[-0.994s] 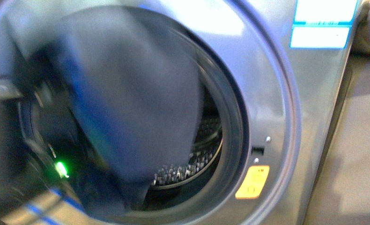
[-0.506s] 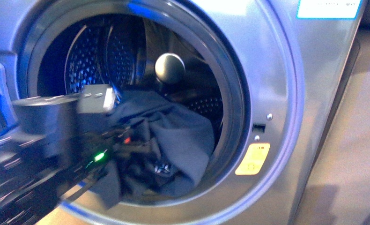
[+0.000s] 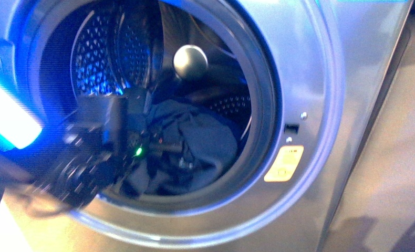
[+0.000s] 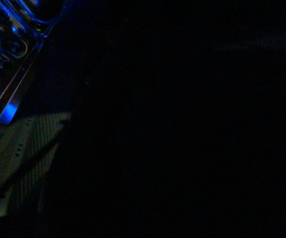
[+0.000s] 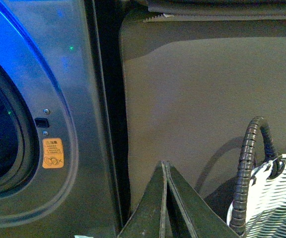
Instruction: Put clothes into washing machine
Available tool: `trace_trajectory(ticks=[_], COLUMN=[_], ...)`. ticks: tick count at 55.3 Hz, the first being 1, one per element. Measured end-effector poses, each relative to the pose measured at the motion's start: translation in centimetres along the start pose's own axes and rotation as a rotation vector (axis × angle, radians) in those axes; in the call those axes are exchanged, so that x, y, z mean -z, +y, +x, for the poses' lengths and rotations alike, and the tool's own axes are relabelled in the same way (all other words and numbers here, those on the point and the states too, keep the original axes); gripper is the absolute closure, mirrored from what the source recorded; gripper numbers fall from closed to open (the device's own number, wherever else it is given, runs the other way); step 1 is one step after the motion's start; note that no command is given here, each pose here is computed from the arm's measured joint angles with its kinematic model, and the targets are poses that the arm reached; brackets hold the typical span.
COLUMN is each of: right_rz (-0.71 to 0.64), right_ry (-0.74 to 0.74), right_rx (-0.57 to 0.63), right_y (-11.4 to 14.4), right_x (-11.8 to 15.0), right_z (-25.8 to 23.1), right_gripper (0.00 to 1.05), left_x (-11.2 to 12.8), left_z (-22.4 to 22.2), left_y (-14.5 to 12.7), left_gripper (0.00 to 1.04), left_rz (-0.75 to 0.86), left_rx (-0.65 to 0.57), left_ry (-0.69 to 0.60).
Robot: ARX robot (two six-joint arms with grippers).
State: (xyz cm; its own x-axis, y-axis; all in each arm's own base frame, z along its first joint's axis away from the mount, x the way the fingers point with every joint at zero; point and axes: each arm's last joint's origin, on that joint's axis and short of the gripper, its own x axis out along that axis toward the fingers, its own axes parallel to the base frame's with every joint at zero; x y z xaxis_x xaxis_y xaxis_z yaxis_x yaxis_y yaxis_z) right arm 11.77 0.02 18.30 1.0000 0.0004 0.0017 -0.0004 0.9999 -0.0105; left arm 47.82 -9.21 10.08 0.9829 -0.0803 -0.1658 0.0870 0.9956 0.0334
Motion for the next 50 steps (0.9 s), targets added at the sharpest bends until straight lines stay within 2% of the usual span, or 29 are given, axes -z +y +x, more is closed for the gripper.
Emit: trace_trajectory(ticks=[8, 30, 36, 50], right_rz=[0.0, 0.0, 0.0, 0.0], right_ry=[0.002, -0.006, 0.028, -0.001], right_rx=[0.0, 0.0, -0.001, 0.0], right_y=[0.0, 0.0, 0.0, 0.0], right_x=[0.4, 1.5, 2.0, 1.8], right_z=[-0.3, -0.9, -1.7, -2.0], right_gripper=[1.02, 1.02, 1.02, 1.02], left_x=[0.0, -0.8, -1.2, -1.5], left_z=[1.2, 3.9, 4.0, 3.8], left_y=[-0.1, -1.0, -1.6, -3.1], left_gripper=[0.92, 0.92, 0.92, 0.92], left_rz=[-0.02, -0.054, -0.053, -0.059], left_rx=[-0.027, -0.002, 0.017, 0.089], left_ry=[0.002, -0.036, -0.047, -0.065])
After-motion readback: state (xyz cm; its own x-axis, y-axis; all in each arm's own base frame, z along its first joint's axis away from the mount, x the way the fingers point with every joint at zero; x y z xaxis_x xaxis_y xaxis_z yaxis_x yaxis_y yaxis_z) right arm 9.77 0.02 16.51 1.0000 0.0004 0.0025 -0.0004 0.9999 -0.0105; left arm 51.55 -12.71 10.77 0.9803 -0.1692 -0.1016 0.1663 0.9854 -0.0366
